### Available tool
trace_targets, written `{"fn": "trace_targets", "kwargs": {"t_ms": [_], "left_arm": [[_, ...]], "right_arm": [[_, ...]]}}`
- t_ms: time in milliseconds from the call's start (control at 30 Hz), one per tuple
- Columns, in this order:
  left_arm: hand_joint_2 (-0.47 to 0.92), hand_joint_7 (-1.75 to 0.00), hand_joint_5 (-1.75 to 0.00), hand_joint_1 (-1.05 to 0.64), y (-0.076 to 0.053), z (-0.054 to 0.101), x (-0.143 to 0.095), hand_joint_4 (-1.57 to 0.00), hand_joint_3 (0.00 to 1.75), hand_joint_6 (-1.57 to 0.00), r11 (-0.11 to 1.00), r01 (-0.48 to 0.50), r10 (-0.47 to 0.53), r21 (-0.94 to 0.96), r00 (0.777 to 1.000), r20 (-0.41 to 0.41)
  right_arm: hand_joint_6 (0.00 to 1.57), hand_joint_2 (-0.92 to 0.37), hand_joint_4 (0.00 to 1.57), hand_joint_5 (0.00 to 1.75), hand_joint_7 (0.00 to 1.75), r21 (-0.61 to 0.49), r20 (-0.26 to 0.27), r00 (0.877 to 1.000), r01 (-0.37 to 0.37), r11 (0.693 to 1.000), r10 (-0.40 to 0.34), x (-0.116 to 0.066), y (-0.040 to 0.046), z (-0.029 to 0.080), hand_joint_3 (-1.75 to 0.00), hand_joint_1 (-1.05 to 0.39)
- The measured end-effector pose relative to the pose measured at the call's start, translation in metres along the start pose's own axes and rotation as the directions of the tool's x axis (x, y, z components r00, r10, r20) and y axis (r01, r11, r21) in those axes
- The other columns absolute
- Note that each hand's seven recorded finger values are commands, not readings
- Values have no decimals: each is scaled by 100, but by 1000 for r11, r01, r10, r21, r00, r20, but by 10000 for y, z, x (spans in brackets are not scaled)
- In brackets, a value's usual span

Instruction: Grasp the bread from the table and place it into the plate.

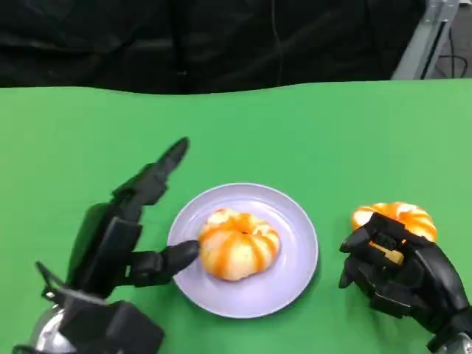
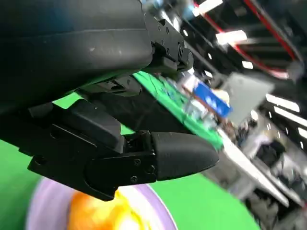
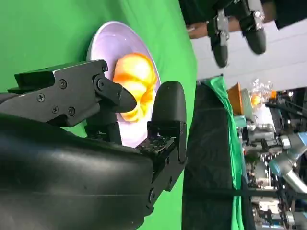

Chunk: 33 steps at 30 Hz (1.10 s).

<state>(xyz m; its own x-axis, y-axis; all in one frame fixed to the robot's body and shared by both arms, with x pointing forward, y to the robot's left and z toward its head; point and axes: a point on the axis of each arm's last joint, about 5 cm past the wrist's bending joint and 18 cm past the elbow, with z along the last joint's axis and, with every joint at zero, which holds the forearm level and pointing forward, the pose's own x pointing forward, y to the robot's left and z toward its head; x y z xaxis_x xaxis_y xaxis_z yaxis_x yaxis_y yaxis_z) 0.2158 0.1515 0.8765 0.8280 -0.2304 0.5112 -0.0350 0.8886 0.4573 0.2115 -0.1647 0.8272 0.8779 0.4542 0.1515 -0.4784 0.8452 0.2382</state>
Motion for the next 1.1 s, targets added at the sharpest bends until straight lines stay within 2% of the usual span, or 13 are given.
{"fn": "trace_targets", "kwargs": {"t_ms": [300, 533, 733, 1033, 1100], "left_arm": [[92, -1, -2, -92, 27, -2, -32, -46, 59, -27, 999, -31, 31, -16, 1000, 0], [92, -1, -2, -86, 67, -5, -69, -53, 48, -31, 996, -55, 56, -73, 998, 1], [92, -1, -2, -85, 90, -21, -129, -55, 46, -32, 990, -69, 67, -122, 998, -19], [92, -1, -2, -84, 88, -16, -126, -55, 45, -32, 989, -62, 61, -131, 998, -11], [92, -1, -2, -80, 90, -16, -131, -58, 40, -33, 988, -66, 64, -139, 998, -12]], "right_arm": [[49, -82, 45, 175, 135, 0, -1, 1000, -6, 1000, 6, -2, -1, -2, -76, 10], [49, -82, 45, 174, 134, 1, 0, 1000, -9, 1000, 9, -3, -2, -3, -74, 9], [50, -82, 45, 174, 132, 5, -5, 1000, -7, 1000, 7, -10, -3, -12, -74, 9], [51, -83, 45, 174, 132, 5, -5, 1000, -9, 1000, 9, -11, -3, -13, -73, 9], [51, -83, 45, 174, 131, 5, -6, 1000, -9, 1000, 9, -10, -3, -13, -72, 7]]}}
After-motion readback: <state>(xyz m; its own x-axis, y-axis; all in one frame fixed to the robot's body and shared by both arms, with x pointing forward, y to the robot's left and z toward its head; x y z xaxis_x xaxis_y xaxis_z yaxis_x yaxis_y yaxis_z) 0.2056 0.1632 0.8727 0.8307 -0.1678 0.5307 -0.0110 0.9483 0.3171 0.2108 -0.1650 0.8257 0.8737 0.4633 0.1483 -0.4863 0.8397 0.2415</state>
